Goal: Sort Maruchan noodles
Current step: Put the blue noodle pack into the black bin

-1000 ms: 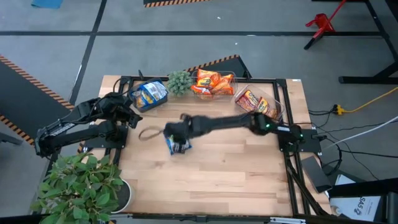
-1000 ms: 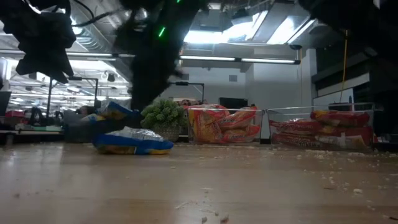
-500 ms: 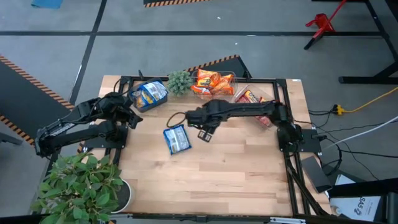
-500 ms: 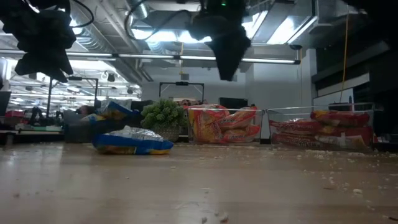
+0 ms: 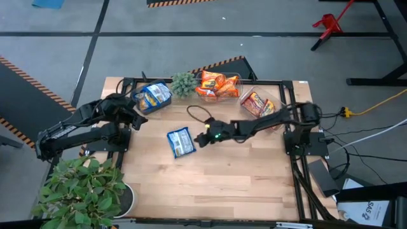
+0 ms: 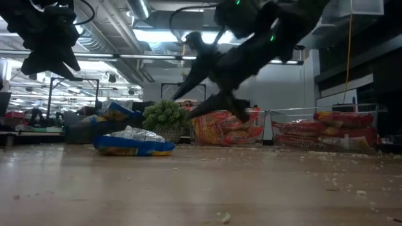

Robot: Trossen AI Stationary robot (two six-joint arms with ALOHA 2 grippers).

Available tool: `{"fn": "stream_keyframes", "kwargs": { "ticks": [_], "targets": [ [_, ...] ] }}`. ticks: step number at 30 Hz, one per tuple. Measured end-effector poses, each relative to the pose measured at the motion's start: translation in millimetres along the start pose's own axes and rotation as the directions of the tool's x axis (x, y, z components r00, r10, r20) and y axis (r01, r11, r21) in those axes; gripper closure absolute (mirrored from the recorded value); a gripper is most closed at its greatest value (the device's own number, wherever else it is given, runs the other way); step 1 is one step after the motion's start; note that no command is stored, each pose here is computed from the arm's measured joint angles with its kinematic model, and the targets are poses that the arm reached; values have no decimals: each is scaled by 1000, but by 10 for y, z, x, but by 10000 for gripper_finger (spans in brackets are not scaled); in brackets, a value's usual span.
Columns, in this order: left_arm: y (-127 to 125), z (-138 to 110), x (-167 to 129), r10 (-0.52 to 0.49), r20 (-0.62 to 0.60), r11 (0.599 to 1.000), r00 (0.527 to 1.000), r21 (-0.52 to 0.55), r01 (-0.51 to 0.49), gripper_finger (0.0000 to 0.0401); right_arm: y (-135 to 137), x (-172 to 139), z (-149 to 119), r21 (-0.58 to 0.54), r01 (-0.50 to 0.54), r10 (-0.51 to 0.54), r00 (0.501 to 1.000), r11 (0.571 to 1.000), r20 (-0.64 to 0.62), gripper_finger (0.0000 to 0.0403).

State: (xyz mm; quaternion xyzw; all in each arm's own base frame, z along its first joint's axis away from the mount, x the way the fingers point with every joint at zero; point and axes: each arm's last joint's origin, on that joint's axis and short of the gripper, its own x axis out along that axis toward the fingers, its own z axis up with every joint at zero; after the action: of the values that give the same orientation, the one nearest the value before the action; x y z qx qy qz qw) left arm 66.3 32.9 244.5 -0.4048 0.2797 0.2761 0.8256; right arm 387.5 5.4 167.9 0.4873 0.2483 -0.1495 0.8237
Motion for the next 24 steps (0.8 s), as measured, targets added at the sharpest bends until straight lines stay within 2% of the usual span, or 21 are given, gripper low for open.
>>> {"fn": "stream_keyframes", "kwargs": {
  "ticks": [4,8,13,16,24],
  "targets": [
    [-11,8,9,-11,11,1000,1000,6,11,268,-21,247,-58,-1,-28,28,999,1000,16,206],
    [-4,-10,114,-42,17,999,999,-10,42,268,42,392,-34,-100,-15,15,1000,995,-2,182],
    [44,-100,319,-75,-13,996,997,-57,74,268,101,457,-5,-152,46,-52,998,987,-36,131],
    [57,-161,435,-117,-32,990,993,-79,115,268,58,455,-7,-184,128,-135,991,975,-25,110],
    [67,-315,678,-209,-40,969,977,-139,202,268,18,509,-22,-205,145,-149,989,968,-4,100]
  ]
}}
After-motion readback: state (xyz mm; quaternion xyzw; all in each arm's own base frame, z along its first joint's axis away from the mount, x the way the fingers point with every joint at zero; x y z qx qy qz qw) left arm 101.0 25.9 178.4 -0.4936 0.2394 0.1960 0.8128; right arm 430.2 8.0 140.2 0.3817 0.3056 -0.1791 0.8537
